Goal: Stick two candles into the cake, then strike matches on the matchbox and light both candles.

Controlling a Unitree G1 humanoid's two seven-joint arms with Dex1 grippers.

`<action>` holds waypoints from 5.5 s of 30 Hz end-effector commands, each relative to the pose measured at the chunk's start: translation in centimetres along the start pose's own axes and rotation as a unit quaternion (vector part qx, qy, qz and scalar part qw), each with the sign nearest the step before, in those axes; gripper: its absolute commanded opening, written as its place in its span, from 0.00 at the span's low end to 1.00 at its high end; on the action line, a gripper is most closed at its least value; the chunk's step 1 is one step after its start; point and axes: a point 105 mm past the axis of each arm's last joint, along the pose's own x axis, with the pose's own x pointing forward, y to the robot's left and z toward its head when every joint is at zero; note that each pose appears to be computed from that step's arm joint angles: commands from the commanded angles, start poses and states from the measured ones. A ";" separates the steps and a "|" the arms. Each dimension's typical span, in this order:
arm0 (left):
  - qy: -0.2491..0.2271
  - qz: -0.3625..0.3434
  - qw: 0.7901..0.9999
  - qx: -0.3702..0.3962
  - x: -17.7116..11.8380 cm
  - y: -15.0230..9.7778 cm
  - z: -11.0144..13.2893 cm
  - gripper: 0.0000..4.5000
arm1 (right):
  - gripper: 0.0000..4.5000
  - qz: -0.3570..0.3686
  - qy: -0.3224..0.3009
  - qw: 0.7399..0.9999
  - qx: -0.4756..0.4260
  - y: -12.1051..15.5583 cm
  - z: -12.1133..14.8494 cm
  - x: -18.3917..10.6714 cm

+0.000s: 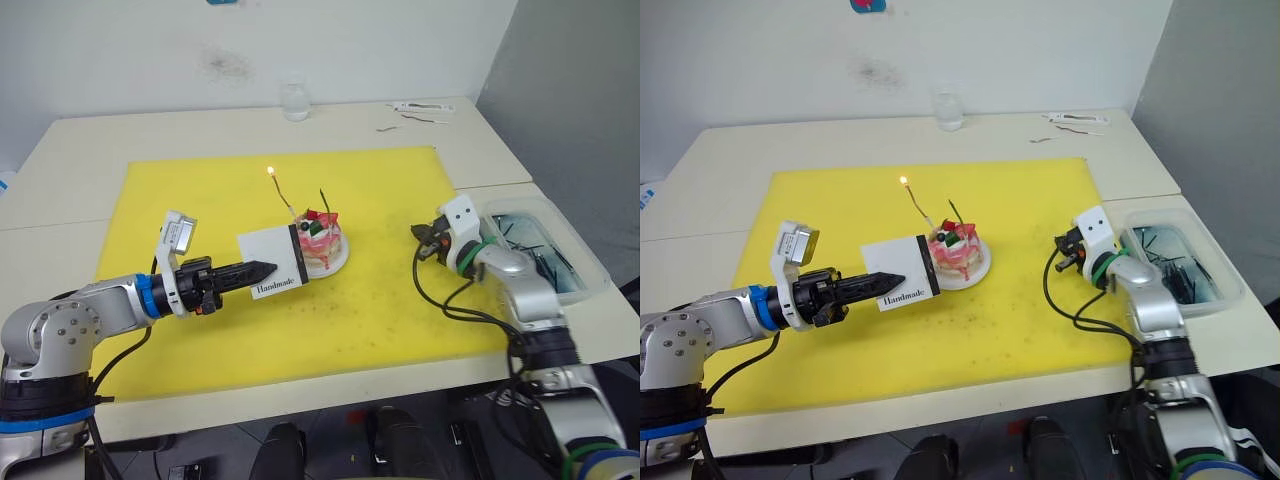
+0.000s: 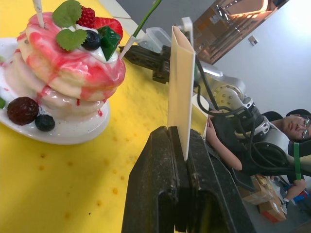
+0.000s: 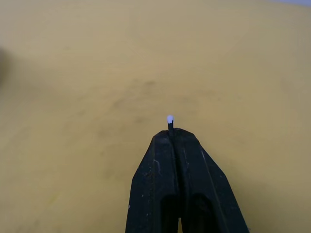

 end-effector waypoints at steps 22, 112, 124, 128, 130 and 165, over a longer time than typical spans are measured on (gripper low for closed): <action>-0.009 -0.056 0.998 0.011 2.9 -1.4 1.6 0.00 | 0.01 0.204 -0.137 0.905 -0.346 11.1 13.7 -3.0; 0.000 -0.052 0.999 -0.006 0.9 -2.1 0.5 0.00 | 0.01 0.166 -0.138 0.906 -0.364 8.7 15.9 -0.5; 0.000 -0.055 0.998 -0.006 1.1 -1.9 0.6 0.00 | 0.01 0.163 -0.131 0.907 -0.365 8.3 15.6 -0.6; 0.000 -0.055 0.998 -0.005 1.1 -1.9 0.6 0.00 | 0.01 0.162 -0.127 0.908 -0.365 8.1 15.4 -0.7; 0.000 -0.054 0.999 -0.005 1.2 -1.8 0.6 0.00 | 0.01 0.162 -0.126 0.908 -0.364 8.1 15.3 -0.7; 0.020 -0.062 0.998 -0.006 1.4 -1.1 0.0 0.00 | 0.01 -0.251 0.135 0.958 -0.024 -10.9 -0.9 -14.9</action>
